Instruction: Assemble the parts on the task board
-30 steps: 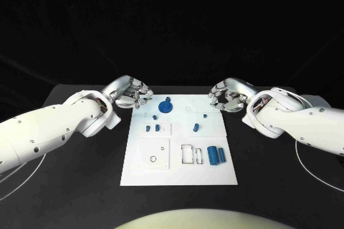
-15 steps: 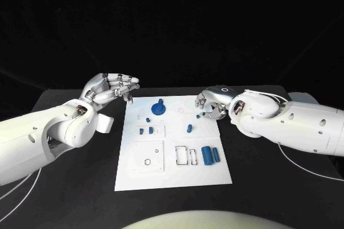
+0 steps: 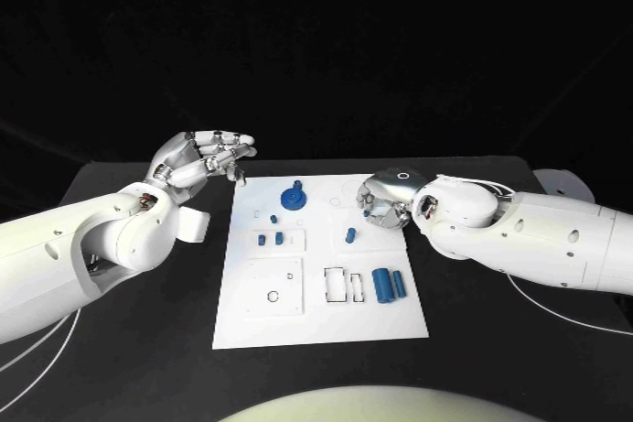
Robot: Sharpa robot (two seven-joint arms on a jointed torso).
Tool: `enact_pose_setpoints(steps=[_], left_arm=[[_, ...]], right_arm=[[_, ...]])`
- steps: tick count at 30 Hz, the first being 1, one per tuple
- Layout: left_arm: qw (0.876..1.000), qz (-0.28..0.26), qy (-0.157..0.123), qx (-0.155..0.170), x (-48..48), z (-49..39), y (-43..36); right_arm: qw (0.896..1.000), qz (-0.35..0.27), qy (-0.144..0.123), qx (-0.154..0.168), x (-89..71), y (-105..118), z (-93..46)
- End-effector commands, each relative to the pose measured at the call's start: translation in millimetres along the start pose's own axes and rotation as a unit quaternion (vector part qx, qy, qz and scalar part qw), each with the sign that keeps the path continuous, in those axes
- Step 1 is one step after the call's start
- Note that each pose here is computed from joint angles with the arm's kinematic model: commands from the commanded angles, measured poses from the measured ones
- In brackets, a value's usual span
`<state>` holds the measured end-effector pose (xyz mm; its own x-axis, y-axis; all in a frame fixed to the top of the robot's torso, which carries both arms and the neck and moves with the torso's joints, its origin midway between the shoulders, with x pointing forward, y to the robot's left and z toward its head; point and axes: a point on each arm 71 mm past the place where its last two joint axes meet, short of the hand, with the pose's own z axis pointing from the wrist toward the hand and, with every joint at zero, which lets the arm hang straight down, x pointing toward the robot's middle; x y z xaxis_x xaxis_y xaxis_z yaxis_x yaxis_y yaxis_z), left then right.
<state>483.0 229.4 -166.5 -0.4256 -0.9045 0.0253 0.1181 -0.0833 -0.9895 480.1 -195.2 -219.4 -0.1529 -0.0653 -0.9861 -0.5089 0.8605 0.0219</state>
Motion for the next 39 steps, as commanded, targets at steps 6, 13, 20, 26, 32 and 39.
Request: enact_pose_setpoints(steps=[6, 13, 20, 26, 32, 39], left_arm=[[1.000, -0.015, 0.001, 0.004, 0.2, -0.9, -1.3], [1.000, -0.012, -0.005, 0.000, -1.8, -1.3, -0.8], [1.000, -0.011, -0.007, -0.003, -2.6, -1.7, -0.6], [1.000, -0.010, -0.008, -0.005, -2.8, -1.9, -0.3], [1.000, -0.009, -0.011, -0.009, -3.0, -2.0, 0.1], [1.000, -0.009, -0.011, -0.013, -3.3, -2.0, 0.7]], right_arm=[[1.000, -0.021, 0.014, 0.006, 7.1, -1.5, 2.1], [1.000, -0.020, 0.017, 0.004, 11.0, 1.3, 3.7], [0.999, -0.023, 0.029, 0.007, 17.0, 3.9, 5.8], [0.999, -0.030, 0.035, 0.009, 19.9, 7.7, 7.5], [0.999, -0.037, 0.036, 0.009, 21.0, 11.1, 8.3], [0.999, -0.040, 0.032, 0.008, 20.6, 13.3, 7.6]])
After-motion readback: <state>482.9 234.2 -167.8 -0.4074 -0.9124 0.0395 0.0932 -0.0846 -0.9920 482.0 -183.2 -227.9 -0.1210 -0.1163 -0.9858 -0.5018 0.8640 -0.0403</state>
